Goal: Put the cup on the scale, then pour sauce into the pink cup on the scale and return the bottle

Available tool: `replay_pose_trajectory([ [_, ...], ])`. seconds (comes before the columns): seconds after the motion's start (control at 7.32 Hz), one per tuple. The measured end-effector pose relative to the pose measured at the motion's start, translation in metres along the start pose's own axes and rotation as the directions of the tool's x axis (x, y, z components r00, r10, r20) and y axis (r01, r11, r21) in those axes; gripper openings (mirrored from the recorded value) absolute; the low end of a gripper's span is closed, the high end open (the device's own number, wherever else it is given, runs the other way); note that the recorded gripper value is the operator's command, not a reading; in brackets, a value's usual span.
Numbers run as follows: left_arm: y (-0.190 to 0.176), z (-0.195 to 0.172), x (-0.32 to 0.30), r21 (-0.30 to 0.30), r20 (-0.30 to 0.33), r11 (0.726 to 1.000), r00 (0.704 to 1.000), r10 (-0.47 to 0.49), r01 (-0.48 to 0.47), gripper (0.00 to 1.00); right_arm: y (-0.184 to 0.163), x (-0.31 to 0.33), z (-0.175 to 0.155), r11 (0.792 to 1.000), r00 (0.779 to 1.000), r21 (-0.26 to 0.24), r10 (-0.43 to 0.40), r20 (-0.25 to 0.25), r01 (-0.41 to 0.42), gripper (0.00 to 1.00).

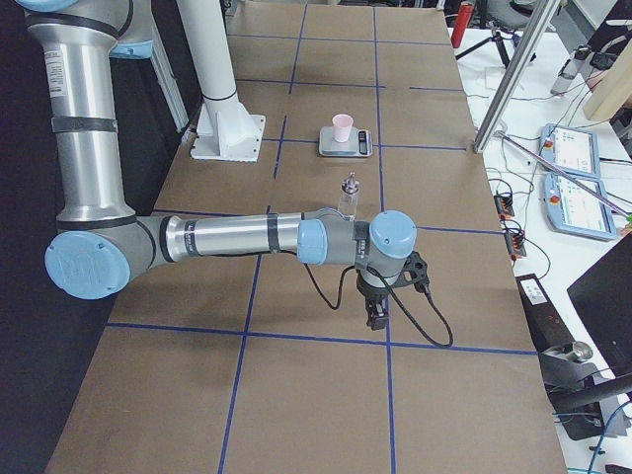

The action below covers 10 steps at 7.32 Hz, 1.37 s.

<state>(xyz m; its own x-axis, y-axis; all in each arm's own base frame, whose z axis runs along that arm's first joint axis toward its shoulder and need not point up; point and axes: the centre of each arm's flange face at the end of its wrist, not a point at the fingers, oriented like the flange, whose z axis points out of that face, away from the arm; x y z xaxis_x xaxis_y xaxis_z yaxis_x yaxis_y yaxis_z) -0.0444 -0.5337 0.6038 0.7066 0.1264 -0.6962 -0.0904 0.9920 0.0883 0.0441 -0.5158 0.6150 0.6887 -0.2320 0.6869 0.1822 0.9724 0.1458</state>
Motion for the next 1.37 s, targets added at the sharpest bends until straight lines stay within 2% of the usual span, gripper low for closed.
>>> replay_pose_trajectory([
  [0.55, 0.003, -0.016, 0.017, 0.021, 0.001, 1.0, 1.0, 0.023, -0.023, 1.0, -0.005, -0.011, 0.004, 1.0, 1.0, -0.007, -0.021, 0.002, 0.021, 1.0],
  [1.37, 0.01, -0.013, 0.016, 0.013, 0.003, 1.0, 1.0, 0.019, -0.019, 1.0, -0.007, -0.01, 0.007, 1.0, 1.0, -0.012, -0.022, 0.003, 0.022, 1.0],
])
